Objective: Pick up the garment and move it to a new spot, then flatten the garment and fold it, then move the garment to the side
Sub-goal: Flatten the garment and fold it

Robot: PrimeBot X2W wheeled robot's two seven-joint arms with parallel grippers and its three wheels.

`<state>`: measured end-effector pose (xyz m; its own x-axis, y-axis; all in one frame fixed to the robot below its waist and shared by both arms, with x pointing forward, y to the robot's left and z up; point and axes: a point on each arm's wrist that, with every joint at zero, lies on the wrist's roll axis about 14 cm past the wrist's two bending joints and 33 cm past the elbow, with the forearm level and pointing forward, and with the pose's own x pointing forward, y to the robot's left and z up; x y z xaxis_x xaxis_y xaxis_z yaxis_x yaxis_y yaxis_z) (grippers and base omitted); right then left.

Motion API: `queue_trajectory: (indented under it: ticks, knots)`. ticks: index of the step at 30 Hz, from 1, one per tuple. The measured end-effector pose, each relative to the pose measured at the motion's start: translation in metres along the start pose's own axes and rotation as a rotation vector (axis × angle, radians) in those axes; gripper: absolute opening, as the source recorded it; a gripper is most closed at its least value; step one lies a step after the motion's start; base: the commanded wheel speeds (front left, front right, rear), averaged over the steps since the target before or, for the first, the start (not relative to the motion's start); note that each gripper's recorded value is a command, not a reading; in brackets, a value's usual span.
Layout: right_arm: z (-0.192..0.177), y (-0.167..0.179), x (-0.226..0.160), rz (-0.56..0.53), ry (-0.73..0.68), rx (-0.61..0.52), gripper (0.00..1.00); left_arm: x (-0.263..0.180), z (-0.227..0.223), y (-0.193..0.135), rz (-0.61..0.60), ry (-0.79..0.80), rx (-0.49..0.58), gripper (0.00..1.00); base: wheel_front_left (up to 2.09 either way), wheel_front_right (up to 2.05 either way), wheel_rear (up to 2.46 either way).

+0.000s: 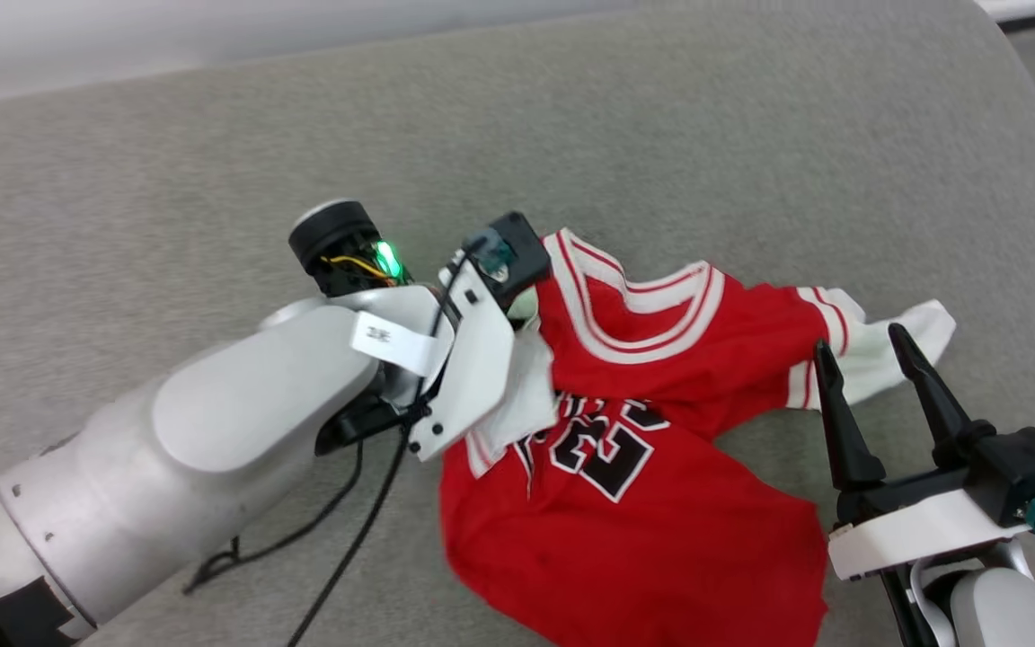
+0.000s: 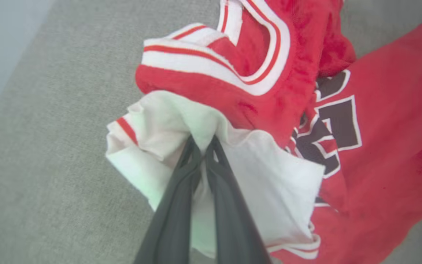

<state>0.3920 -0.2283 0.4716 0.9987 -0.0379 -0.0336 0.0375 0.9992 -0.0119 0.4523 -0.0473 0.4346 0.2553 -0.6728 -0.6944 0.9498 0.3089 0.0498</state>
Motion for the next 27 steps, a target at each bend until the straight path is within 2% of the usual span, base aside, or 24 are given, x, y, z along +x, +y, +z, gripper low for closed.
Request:
queue_trajectory:
  ticks: [5, 14, 19, 27]
  knots:
    - [0.012, 0.015, -0.001, 0.051, -0.026, 0.01, 1.0, -0.051, 0.035, 0.028, 0.156, -0.257, -0.035, 0.0, 0.0, 0.0, 0.0]
    - [0.025, 0.034, -0.003, 0.108, -0.054, 0.02, 1.0, -0.131, 0.006, 0.06, 0.51, -0.506, -0.165, 0.0, 0.0, 0.0, 0.0]
    - [0.027, 0.037, -0.007, 0.119, -0.056, 0.023, 1.0, -0.164, -0.043, 0.066, 0.732, -0.55, -0.254, 0.0, 0.0, 0.0, 0.0]
    - [0.025, 0.035, -0.012, 0.111, -0.046, 0.024, 1.0, -0.186, -0.132, 0.043, 0.944, -0.45, -0.483, 0.0, 0.0, 0.0, 0.0]
